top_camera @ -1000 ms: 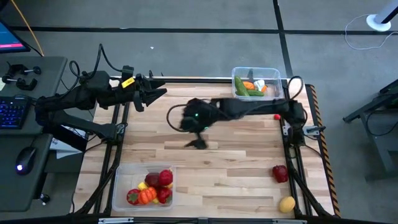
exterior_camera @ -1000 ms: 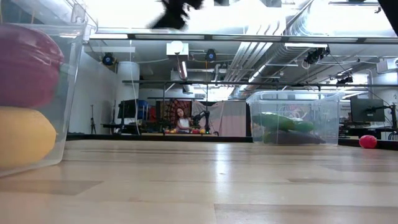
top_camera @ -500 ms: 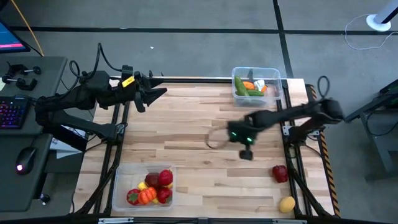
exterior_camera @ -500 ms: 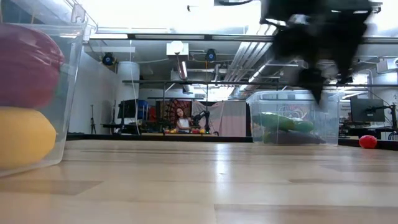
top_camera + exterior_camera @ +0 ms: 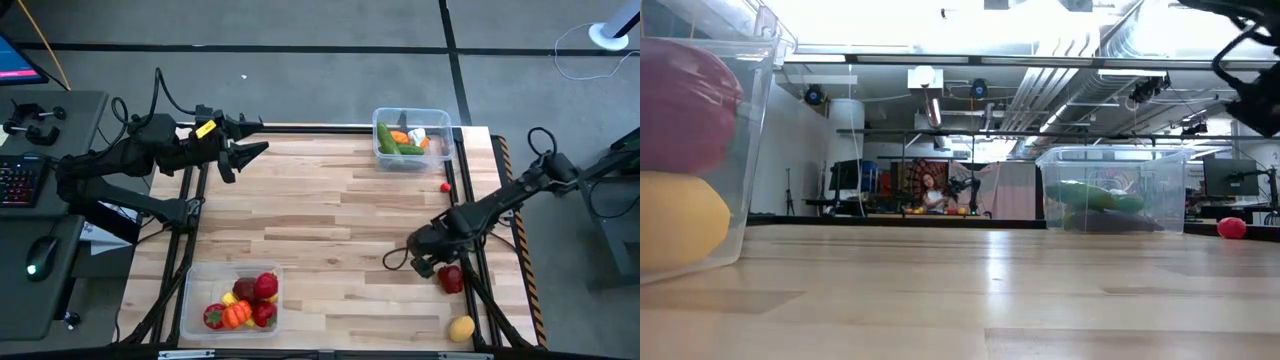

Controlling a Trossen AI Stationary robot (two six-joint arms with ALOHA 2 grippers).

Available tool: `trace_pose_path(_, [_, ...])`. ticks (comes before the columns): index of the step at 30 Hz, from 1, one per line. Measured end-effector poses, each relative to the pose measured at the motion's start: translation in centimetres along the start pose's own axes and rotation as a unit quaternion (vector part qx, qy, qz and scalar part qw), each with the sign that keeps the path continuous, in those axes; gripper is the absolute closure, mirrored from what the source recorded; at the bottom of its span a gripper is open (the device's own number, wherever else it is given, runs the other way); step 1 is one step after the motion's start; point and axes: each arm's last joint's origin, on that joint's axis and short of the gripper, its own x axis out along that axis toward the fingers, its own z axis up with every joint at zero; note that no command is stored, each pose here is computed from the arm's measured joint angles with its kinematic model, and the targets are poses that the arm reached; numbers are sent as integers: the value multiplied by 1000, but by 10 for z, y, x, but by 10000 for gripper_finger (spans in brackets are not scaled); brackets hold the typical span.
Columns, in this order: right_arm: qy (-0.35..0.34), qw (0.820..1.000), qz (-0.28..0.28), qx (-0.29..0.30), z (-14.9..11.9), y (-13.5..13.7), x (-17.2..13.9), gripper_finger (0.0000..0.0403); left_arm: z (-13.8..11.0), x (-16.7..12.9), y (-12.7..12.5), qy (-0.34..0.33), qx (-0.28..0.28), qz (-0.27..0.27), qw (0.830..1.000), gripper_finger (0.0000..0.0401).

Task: Sort produce into baskets
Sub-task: Put the red apple into the bottom transparent bin

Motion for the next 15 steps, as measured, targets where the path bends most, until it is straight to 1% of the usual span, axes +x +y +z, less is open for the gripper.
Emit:
trace_pose_path(4, [-47,997,-32,48,-7,-3,-1,13,0,0,0,0,12,0,1000,101])
trace_pose_path(7, [-47,993,-49,91,-13,-5,0,13,0,0,0,0,12,0,1000,101])
trace_pose_path(11, [-39,992,-56,103,-23,-5,4,13,0,0,0,0,12,0,1000,101])
trace_pose_path(15, [-40,991,-80,103,-28,-7,9,13,0,0,0,0,12,0,1000,101])
